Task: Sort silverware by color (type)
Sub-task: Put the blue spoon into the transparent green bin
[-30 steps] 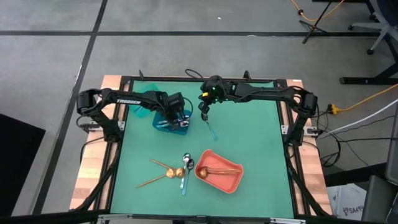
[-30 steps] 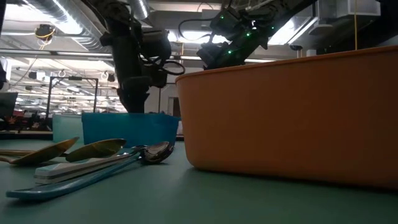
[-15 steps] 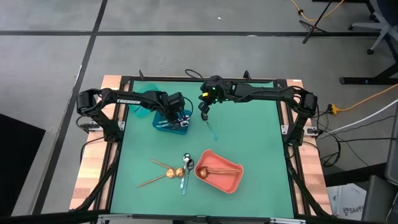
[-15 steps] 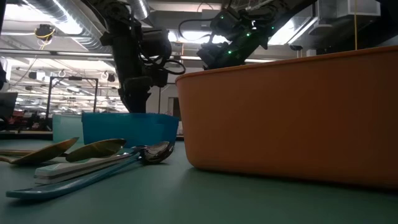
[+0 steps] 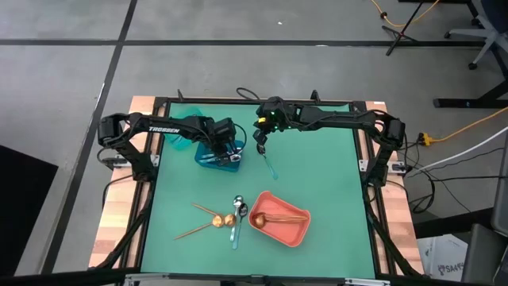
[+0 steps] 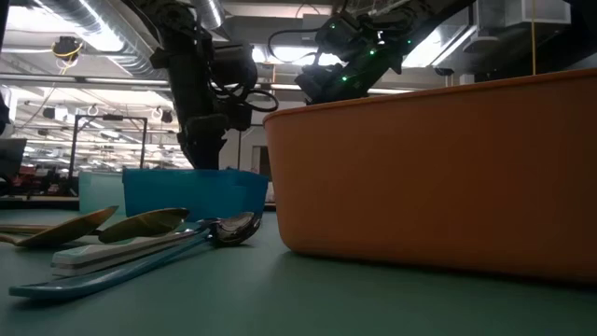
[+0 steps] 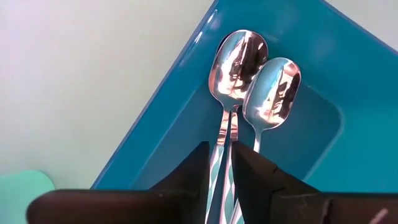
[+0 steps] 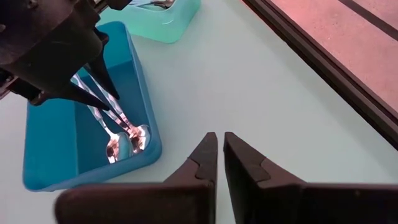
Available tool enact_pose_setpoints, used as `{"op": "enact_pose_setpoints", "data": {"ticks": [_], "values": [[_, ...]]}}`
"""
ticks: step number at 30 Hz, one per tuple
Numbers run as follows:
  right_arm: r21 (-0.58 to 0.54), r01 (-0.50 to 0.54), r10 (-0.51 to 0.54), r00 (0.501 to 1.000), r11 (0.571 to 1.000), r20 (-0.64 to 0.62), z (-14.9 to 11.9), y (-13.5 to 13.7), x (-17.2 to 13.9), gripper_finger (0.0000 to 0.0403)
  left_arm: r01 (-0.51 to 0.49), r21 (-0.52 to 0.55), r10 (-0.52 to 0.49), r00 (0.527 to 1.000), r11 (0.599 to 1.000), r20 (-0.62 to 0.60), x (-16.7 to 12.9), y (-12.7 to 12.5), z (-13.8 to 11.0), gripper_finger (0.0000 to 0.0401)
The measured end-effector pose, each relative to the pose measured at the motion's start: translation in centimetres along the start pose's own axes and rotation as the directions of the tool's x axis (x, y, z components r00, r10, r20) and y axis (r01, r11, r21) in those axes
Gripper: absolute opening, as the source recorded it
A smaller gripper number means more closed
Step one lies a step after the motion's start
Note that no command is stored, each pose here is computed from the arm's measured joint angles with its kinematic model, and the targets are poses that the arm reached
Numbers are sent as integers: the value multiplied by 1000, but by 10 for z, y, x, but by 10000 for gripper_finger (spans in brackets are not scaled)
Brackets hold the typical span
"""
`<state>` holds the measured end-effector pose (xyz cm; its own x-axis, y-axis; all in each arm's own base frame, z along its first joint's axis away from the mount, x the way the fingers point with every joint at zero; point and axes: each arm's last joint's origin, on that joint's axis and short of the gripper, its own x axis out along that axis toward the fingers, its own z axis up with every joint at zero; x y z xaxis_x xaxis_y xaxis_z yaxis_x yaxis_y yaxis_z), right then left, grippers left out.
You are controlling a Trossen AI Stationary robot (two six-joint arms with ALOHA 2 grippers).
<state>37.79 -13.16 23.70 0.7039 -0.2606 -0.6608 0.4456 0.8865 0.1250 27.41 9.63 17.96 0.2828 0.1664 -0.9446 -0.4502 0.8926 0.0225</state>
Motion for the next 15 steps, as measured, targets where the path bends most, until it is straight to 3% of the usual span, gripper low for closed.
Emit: {"op": "enact_pose_setpoints", "data": {"ticks": [10, 15], "values": [[44, 60, -60, 998, 997, 5, 0, -2, 1, 154, 0, -1, 0, 1000, 1000, 1, -1, 0, 0, 48], [-118, 2, -3, 1000, 993, -11, -1, 0, 1, 182, 5, -4, -5, 999, 1000, 37, -13, 1, 0, 40]]}}
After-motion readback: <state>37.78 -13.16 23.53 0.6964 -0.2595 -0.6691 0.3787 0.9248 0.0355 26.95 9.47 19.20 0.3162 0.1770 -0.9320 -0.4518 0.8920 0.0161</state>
